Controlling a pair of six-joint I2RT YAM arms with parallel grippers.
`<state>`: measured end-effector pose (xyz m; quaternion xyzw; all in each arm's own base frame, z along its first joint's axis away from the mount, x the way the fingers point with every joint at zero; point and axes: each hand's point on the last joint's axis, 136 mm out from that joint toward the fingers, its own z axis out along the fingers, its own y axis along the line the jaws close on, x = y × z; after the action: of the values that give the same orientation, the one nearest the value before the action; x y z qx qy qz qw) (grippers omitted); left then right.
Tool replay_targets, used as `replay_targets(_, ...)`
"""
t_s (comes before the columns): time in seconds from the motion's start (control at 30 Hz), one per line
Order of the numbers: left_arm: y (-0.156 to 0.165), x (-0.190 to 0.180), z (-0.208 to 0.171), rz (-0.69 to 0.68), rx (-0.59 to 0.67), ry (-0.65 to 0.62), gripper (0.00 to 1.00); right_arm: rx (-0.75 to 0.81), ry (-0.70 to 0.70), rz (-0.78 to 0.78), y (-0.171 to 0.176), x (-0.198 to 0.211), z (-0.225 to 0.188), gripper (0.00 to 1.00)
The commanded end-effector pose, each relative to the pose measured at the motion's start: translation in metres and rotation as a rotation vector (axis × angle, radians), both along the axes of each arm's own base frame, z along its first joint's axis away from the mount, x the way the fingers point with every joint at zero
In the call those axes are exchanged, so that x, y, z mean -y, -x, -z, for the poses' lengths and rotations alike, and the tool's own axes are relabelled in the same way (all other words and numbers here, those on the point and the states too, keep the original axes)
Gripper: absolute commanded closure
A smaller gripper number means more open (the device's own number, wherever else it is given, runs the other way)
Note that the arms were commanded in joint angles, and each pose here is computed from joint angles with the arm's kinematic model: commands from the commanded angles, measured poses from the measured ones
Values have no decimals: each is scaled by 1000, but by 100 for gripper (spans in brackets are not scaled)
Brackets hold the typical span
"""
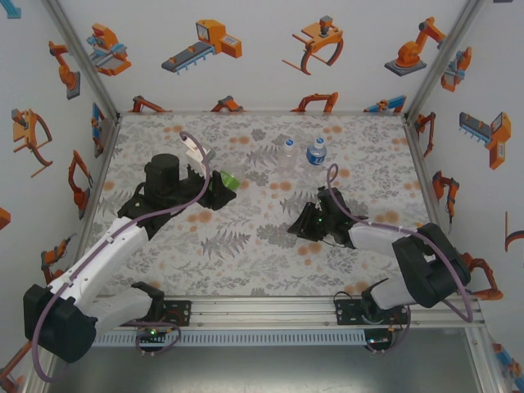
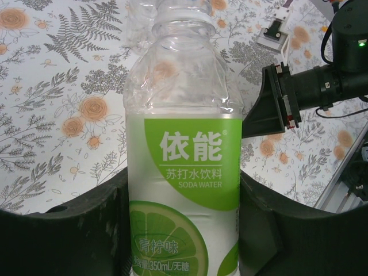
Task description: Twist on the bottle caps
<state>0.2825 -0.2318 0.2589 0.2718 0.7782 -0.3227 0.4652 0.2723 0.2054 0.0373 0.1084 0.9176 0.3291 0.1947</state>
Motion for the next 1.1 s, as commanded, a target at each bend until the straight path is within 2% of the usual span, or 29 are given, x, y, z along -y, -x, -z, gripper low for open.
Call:
replay_targets(0.0,-3,4,-16,12,28,43,100,-79,50,20,14,12,20,66)
replay_targets(0.17,-1,2,-19,8,36,41,100,-51,-107,27,3,-10,6,73)
replay_targets(0.33,0,1,-18,5,33,40,100,-36,-293,31,-7,-32,-4,76)
replay_targets(0.43,0,1,-18,5,33,40,100,-54,-343,33,-8,-38,3,79)
replay_targets(0.57,1,0,-19,2,35,35,100,-79,-292,61,-2,-25,23,80)
replay_targets(0.73,1,-2,-18,-2,37,27,100,-101,-184,99,5,-2,39,70)
replay_targets(0.8,1,-2,-18,-1,36,27,100,-113,-99,94,9,7,42,68)
replay_targets(0.9,0,-1,-18,-1,36,30,100,-108,25,67,11,19,37,64)
replay_targets(1.07,-1,0,-19,2,35,35,100,-76,172,21,7,33,18,62)
